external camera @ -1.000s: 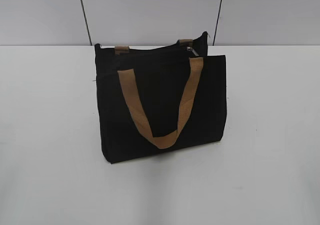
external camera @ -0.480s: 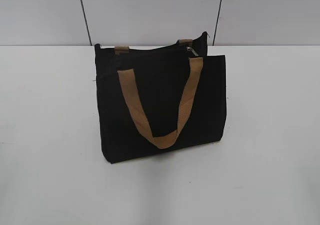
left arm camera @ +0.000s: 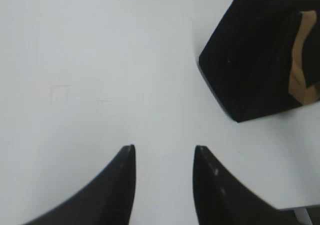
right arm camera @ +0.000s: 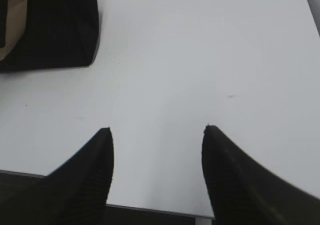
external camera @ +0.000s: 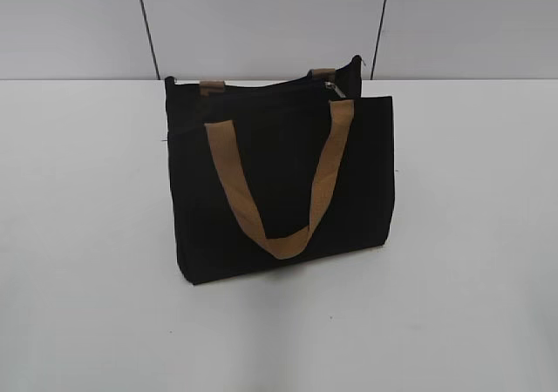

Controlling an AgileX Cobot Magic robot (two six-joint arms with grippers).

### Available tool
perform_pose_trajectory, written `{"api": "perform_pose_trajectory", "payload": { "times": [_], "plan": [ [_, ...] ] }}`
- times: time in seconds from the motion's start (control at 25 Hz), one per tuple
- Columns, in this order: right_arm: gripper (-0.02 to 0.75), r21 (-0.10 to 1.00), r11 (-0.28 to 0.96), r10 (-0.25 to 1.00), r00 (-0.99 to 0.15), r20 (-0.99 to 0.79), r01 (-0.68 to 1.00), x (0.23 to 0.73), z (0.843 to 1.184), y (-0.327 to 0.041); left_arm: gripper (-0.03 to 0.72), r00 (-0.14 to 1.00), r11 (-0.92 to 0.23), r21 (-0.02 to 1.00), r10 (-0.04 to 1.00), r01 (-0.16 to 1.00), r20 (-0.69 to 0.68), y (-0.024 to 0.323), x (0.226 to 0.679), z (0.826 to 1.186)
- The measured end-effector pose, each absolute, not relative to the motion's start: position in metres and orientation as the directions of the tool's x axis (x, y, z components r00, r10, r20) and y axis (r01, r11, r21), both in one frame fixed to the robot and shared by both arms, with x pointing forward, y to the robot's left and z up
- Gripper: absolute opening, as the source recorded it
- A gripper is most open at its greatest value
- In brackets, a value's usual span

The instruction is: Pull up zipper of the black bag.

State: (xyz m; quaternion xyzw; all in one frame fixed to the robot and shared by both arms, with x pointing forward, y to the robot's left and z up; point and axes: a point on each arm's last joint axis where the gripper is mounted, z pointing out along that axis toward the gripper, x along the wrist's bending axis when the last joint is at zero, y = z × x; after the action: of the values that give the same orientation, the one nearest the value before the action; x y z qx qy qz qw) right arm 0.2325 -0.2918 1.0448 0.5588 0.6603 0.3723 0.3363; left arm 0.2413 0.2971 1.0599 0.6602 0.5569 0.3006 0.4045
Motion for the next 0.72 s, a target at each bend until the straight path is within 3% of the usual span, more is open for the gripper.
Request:
{"api": "perform_pose_trajectory", "payload": {
  "times": [0.36, 0.72],
  "plan": [
    [0.443, 0.869, 0.067, 0.995, -0.096, -0.023, 0.491, 0.233, 1.045, -0.291, 0.284, 0.091, 0.008, 0.904, 0.994, 0.428, -0.052, 0.298, 0.229, 1.060],
    [0.443, 0.869, 0.066, 0.995, -0.095, -0.022, 0.491, 0.233, 1.045, -0.291, 0.255, 0.084, 0.012, 0.905, 0.995, 0.426, -0.053, 0.298, 0.229, 1.060]
  ]
}}
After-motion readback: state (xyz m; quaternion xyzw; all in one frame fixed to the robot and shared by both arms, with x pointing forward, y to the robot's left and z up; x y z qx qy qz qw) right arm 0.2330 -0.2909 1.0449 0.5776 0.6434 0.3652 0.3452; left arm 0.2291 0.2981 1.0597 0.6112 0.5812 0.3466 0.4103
